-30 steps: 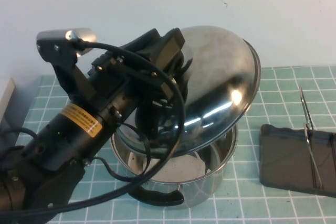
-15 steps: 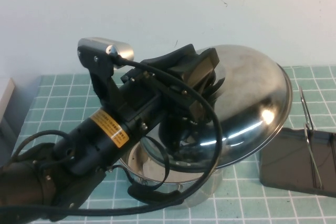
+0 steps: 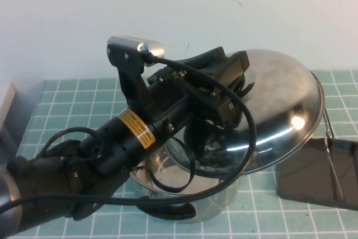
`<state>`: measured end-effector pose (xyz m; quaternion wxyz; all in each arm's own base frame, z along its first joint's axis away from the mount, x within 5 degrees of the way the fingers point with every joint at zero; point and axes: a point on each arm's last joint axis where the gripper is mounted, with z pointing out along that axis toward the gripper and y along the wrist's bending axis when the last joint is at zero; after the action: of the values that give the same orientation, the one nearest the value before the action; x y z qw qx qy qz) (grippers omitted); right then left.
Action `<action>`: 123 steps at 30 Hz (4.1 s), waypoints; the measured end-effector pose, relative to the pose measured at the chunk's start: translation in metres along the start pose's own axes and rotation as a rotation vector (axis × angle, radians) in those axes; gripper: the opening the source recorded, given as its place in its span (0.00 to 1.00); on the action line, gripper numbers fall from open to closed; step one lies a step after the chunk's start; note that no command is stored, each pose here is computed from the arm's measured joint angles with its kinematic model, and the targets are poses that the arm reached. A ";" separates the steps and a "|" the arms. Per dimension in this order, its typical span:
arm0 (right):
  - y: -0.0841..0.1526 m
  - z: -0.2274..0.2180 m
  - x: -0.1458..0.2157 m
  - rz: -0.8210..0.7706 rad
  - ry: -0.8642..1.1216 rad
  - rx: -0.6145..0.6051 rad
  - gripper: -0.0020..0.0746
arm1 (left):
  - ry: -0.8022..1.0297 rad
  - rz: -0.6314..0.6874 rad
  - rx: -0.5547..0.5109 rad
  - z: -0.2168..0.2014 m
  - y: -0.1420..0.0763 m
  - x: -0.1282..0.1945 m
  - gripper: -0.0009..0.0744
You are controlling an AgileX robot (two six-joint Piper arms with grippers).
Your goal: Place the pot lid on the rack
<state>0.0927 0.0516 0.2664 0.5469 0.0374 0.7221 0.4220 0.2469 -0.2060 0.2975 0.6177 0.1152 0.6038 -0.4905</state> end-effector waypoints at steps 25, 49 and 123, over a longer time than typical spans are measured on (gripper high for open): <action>0.010 0.111 -0.076 0.120 0.381 -0.412 0.68 | -0.138 -0.071 0.058 -0.003 0.006 -0.021 0.42; 0.018 0.149 -0.093 -0.037 0.383 -0.451 0.07 | -0.016 0.044 0.054 0.005 0.005 -0.017 0.69; 0.091 -0.058 -0.069 -1.123 0.065 0.102 0.03 | 0.108 0.405 -0.675 -0.228 -0.012 -0.036 0.01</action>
<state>0.0352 0.0416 0.3809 0.6625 -0.3390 0.6672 0.0318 0.1011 -0.0273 0.2777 0.6725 0.0481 0.7278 -0.1256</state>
